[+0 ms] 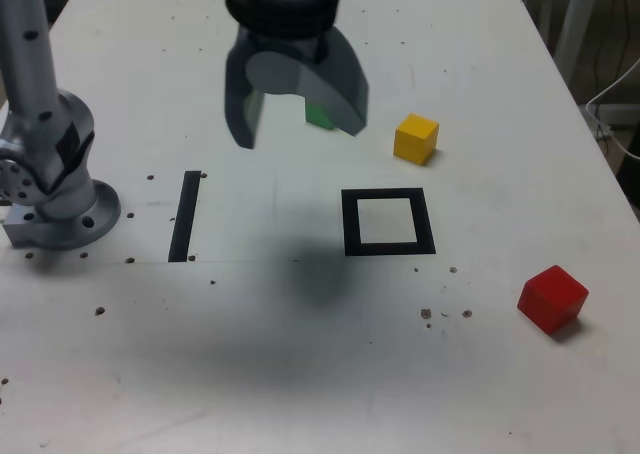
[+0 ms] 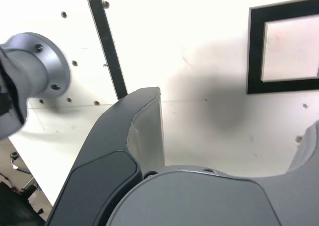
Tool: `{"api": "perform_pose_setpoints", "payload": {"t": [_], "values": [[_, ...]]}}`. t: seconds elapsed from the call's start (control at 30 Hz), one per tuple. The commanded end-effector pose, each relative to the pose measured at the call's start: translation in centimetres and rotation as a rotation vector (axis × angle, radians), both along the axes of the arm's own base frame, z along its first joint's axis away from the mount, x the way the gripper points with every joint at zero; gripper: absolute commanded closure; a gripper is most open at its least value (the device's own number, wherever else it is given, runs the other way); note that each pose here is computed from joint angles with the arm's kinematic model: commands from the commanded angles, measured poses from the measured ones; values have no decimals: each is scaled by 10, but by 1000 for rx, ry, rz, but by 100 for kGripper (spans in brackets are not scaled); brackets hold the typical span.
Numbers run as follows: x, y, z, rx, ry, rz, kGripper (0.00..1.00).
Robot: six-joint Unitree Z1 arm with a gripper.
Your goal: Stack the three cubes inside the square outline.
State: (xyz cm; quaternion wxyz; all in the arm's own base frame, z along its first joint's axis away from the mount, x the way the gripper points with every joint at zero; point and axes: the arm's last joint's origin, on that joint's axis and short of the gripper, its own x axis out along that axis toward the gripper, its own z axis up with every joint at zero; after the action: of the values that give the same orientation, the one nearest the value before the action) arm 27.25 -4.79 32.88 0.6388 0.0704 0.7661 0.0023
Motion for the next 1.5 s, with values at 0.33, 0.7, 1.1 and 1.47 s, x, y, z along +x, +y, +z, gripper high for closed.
{"api": "perform_pose_setpoints", "payload": {"t": [0.33,0.7,1.1,1.47], "values": [[40,-26,-1,-62,-5,-24,3],[71,-38,6,-87,-71,-35,3],[110,-83,-4,-80,-110,-288,4],[113,-102,-13,-5,-63,-663,4]]}}
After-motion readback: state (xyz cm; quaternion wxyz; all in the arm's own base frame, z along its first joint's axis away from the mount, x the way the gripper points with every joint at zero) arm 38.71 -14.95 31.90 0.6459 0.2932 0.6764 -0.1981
